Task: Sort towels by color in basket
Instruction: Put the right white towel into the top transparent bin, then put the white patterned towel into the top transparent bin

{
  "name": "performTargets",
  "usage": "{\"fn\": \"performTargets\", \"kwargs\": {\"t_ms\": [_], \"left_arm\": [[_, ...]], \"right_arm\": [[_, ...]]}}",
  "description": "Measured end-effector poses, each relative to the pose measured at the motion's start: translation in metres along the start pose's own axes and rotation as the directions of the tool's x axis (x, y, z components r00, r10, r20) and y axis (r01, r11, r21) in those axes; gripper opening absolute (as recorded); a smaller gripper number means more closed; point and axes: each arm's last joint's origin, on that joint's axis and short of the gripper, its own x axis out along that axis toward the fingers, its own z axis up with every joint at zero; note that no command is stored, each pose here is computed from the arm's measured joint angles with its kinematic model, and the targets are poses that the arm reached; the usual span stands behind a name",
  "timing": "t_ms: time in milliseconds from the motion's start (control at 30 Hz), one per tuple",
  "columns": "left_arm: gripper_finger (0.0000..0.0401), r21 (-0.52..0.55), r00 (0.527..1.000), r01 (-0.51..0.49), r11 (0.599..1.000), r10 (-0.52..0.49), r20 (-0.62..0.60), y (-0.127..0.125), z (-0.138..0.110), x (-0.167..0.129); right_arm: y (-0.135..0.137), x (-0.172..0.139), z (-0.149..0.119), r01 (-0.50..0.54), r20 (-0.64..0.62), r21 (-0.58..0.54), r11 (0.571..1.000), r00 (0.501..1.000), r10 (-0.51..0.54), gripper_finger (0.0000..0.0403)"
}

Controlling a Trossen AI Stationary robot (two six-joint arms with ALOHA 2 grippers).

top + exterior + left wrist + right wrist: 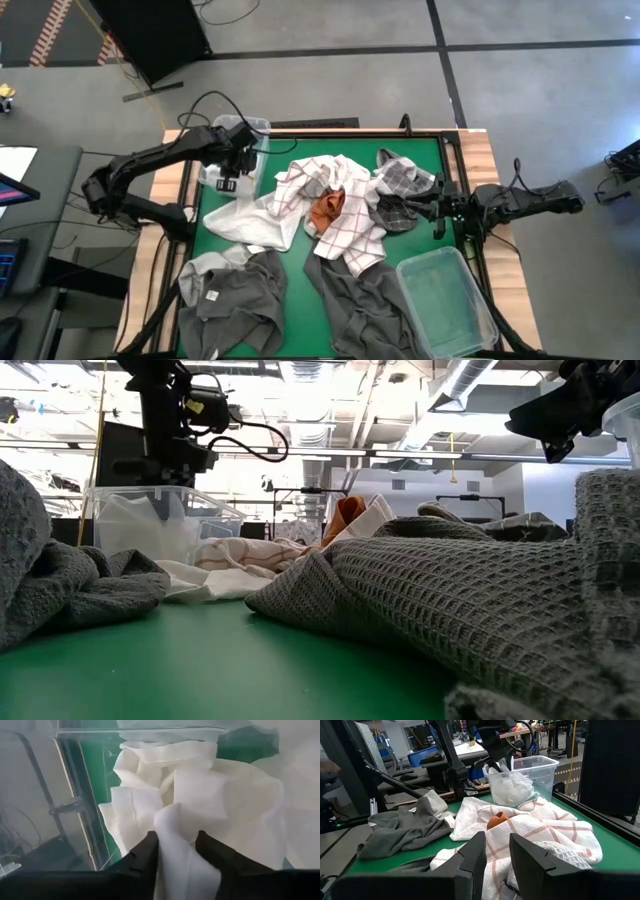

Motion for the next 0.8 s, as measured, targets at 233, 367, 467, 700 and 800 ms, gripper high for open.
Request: {"fn": "performTargets", "kwargs": {"t_ms": [233,367,467,700,800], "left_arm": [[0.0195,-0.094,0.993,-0.072,0.993,0.080,0.087,0.017,0.009,-0.031],[0.0208,-0.119,0.975,-0.122,0.985,0.141,0.170,0.025,0.019,-0.059],[0.0208,-0.136,0.951,-0.136,0.981,0.168,0.260,0.027,0.028,-0.077],[0.0208,-0.103,0.817,-0.088,0.991,0.131,0.561,0.010,0.065,-0.101],[0.0208,-0.073,0.788,-0.087,0.994,0.113,0.606,0.002,0.086,-0.097]], "right_arm": [[0.000,0.000,0.000,0.000,0.000,-0.001,1.000,1.000,0.000,0.0118],[0.000,0.000,0.000,0.000,0.000,-0.014,1.000,1.000,0.000,0.0118],[0.000,0.000,0.000,0.000,0.000,-0.017,1.000,1.000,0.000,0.0118],[0.000,0.000,0.000,0.000,0.000,-0.029,1.000,1.000,0.000,0.0118],[0.000,0.000,0.000,0.000,0.000,-0.029,1.000,1.000,0.000,0.0118]]}}
